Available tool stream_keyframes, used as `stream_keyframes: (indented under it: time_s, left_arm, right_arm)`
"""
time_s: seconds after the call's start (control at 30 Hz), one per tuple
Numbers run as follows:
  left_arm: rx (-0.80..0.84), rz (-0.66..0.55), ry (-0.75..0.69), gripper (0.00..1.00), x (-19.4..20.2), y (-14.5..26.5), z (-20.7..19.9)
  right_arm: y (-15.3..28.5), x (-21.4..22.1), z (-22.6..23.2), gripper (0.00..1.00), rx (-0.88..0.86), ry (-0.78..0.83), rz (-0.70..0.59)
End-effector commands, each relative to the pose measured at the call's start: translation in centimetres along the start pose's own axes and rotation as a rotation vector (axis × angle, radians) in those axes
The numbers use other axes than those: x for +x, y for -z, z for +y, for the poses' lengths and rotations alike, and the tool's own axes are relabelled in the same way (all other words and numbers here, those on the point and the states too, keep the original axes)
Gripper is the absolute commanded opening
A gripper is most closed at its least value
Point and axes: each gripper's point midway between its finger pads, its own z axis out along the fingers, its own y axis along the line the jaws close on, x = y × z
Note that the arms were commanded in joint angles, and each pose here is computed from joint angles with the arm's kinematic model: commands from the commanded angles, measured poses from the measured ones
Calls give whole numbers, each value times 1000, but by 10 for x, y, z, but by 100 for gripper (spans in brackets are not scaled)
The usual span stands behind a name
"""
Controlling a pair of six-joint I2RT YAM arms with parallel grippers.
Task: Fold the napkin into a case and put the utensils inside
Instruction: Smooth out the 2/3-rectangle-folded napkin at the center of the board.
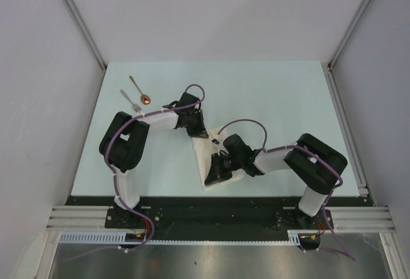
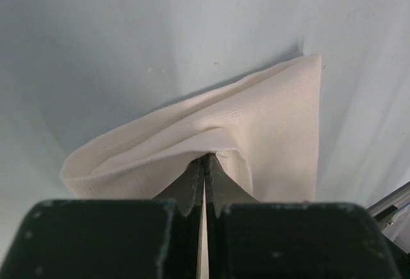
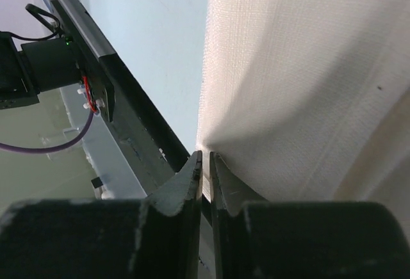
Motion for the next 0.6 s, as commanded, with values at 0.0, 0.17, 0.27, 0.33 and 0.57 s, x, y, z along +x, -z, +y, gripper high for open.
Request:
stream_keyframes:
  time_s: [0.0,0.17,0.27,0.33,0.57]
  left_arm:
    - [13,-83,-42,2,-23,21,-12]
    - [80,-92,-64,10,-23,45,-30]
    - [108,-68,-58,15,-17,50,-35]
    - [121,-60,-52,16,-12,50,-35]
    - [122,-34,-20,7,-10,35,-33]
  right_arm:
    - [27,-24,14,15,31,65,-67]
    - [50,-22,2,20,73,50,-104]
    - [60,-17,-5,22,89,36,-115]
    - [64,-14,-5,23,89,30,-125]
    - [56,-13,-5,22,57,17,-123]
